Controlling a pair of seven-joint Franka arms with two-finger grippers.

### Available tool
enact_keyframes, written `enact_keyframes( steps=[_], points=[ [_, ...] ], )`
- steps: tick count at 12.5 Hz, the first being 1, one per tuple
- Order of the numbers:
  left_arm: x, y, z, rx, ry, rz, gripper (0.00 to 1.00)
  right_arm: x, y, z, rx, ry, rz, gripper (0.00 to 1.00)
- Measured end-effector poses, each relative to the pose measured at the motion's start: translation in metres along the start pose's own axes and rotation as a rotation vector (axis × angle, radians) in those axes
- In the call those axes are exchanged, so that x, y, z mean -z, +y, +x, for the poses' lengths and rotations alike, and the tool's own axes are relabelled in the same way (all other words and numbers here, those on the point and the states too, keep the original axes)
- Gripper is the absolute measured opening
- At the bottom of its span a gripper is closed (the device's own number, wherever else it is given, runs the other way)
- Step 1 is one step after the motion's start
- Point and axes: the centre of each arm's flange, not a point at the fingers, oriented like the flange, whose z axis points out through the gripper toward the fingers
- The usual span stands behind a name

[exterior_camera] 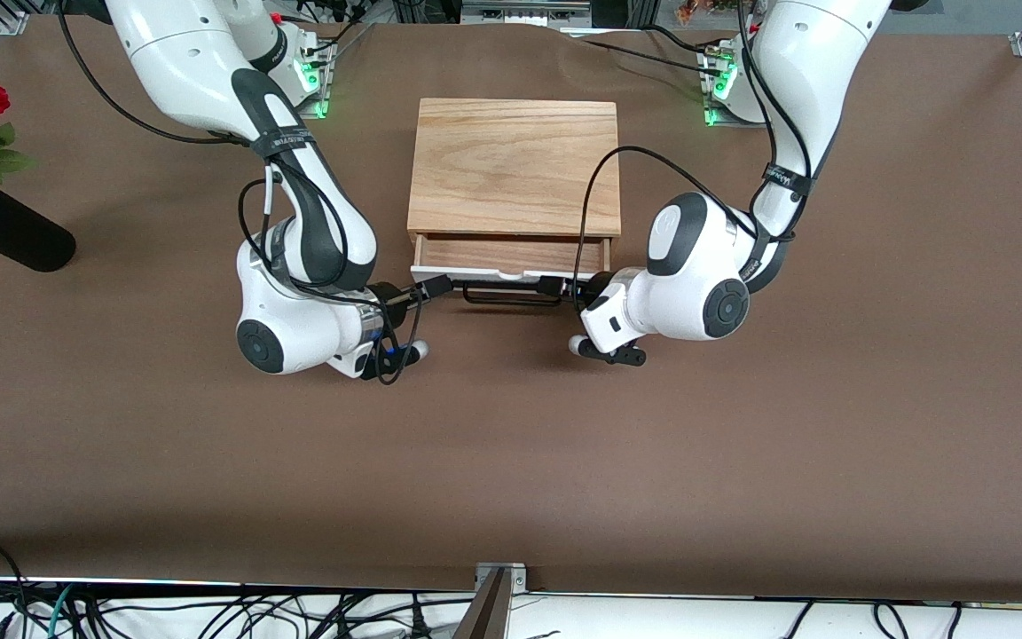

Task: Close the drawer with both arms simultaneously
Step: 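Push the drawer front into the wooden cabinet with both grippers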

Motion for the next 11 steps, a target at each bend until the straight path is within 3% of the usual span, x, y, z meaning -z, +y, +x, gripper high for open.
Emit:
enact_keyframes(
  steps=[7, 11],
  points=[
    [-0.032, -0.009, -0.040, 0.021, -0.101, 0.027, 1.00, -0.057, -0.006, -0.021, -0.010, -0.173, 0.042, 1.00],
    [-0.025, -0.004, -0.049, 0.030, -0.085, 0.030, 1.00, -0.056, -0.003, -0.022, -0.018, -0.181, 0.063, 1.00]
  ],
)
